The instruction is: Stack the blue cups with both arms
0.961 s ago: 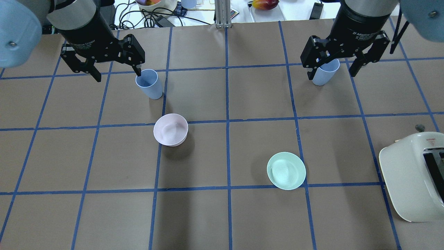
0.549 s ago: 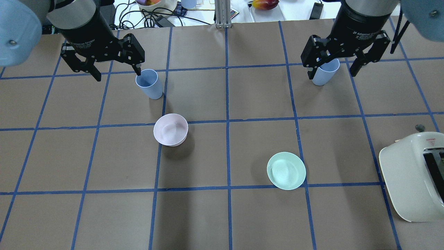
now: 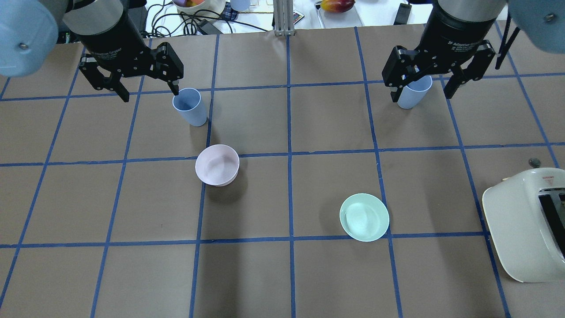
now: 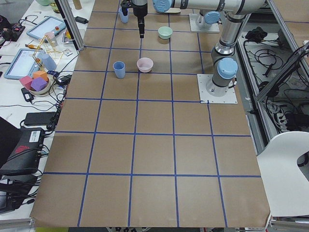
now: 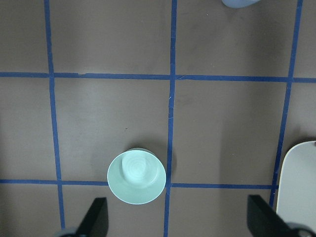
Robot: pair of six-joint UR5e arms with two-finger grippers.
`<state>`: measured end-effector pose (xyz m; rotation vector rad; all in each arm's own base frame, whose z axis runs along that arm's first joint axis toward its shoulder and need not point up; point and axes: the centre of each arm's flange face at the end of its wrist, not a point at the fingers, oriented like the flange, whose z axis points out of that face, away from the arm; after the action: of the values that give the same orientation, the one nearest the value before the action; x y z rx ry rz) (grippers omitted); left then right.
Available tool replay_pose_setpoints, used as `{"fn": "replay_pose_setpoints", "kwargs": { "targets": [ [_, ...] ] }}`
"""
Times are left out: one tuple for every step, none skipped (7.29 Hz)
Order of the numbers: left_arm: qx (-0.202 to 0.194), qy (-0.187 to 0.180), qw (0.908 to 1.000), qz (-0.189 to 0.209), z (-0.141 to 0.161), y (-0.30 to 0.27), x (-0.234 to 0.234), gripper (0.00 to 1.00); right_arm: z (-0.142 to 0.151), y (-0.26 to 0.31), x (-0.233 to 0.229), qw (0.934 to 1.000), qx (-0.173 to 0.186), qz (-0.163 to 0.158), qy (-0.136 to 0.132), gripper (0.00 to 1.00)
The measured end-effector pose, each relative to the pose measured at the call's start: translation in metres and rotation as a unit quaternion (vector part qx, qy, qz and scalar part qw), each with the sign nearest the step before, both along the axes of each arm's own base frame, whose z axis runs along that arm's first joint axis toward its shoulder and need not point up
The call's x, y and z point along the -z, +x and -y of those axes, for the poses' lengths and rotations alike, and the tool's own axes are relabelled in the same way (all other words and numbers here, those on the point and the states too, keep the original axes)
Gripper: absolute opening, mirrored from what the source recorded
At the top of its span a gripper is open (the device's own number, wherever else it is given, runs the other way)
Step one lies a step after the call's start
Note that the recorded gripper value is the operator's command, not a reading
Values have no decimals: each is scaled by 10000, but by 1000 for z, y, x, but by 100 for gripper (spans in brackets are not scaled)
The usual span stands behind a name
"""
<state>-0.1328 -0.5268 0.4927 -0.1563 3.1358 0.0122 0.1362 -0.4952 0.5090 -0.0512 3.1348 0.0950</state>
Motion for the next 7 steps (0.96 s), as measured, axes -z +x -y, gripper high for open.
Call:
{"fn": "replay_pose_setpoints", "kwargs": {
  "targets": [
    [52,23,10000,-3,13,1,11,100,0,0,0,10000,-14,3,1,100],
    [80,-10,10000,-4,31,1,23,100,1,1,1,10000,-33,4,0,100],
    [93,-38,9999,-14,52,1,40,100,1,1,1,10000,-42,5,-2,100],
    [106,-110,9999,-25,78,1,63,100,1,0,1,10000,-49,8,-8,100],
    [173,-230,9996,-19,101,1,87,100,3,-4,2,10000,-45,13,-11,100],
    [273,-324,9991,-8,119,1,106,100,7,-14,3,10000,29,30,0,100],
    [333,-370,9988,-5,135,0,129,100,13,-29,6,9998,172,59,29,100]
  ]
}}
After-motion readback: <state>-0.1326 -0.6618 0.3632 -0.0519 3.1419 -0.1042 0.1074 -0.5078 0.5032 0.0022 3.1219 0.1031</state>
